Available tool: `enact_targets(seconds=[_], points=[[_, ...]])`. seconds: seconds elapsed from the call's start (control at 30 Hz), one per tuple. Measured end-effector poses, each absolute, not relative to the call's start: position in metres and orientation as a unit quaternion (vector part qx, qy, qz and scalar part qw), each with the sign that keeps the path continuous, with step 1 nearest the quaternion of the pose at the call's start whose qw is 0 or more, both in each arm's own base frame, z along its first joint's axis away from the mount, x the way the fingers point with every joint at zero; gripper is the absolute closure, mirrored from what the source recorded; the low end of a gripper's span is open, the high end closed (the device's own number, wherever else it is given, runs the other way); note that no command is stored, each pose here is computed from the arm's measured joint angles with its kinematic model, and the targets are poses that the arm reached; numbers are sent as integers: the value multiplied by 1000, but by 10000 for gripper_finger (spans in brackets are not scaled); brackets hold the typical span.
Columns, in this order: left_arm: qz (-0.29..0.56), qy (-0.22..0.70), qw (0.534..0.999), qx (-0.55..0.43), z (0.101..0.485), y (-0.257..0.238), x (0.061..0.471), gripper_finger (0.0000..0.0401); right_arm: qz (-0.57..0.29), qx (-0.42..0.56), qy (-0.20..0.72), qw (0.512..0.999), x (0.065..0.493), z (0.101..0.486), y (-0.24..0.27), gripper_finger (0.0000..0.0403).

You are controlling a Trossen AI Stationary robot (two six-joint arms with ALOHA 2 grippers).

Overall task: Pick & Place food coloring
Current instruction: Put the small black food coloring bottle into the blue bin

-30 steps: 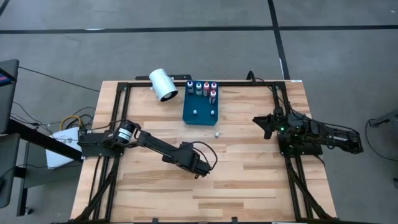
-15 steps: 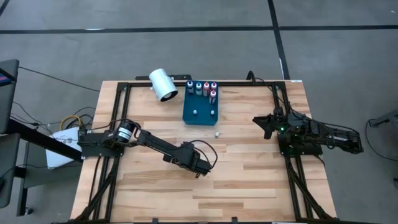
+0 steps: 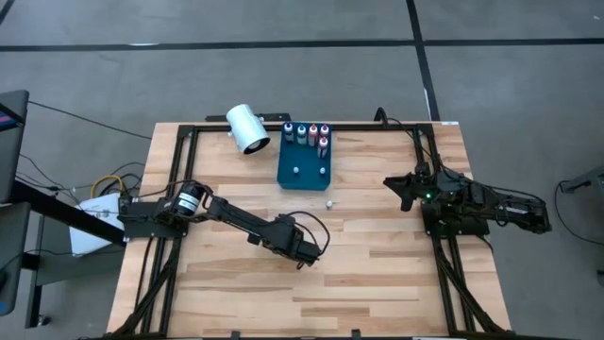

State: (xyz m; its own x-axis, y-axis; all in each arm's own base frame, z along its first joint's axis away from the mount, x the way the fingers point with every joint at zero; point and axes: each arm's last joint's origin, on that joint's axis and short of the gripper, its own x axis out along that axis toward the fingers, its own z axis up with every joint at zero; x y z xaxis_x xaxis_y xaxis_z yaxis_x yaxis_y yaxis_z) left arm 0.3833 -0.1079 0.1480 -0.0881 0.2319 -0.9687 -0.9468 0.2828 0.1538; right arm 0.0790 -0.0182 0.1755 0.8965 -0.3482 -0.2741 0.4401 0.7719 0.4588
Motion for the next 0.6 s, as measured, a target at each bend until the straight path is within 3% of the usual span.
enact_targets(seconds=[0.2, 0.6], points=[[495, 545, 593, -327, 156, -106, 381, 332, -211, 264, 87, 937, 79, 175, -18, 332], [494, 495, 634, -330, 201, -72, 379, 325, -210, 260, 87, 938, 79, 175, -18, 332]])
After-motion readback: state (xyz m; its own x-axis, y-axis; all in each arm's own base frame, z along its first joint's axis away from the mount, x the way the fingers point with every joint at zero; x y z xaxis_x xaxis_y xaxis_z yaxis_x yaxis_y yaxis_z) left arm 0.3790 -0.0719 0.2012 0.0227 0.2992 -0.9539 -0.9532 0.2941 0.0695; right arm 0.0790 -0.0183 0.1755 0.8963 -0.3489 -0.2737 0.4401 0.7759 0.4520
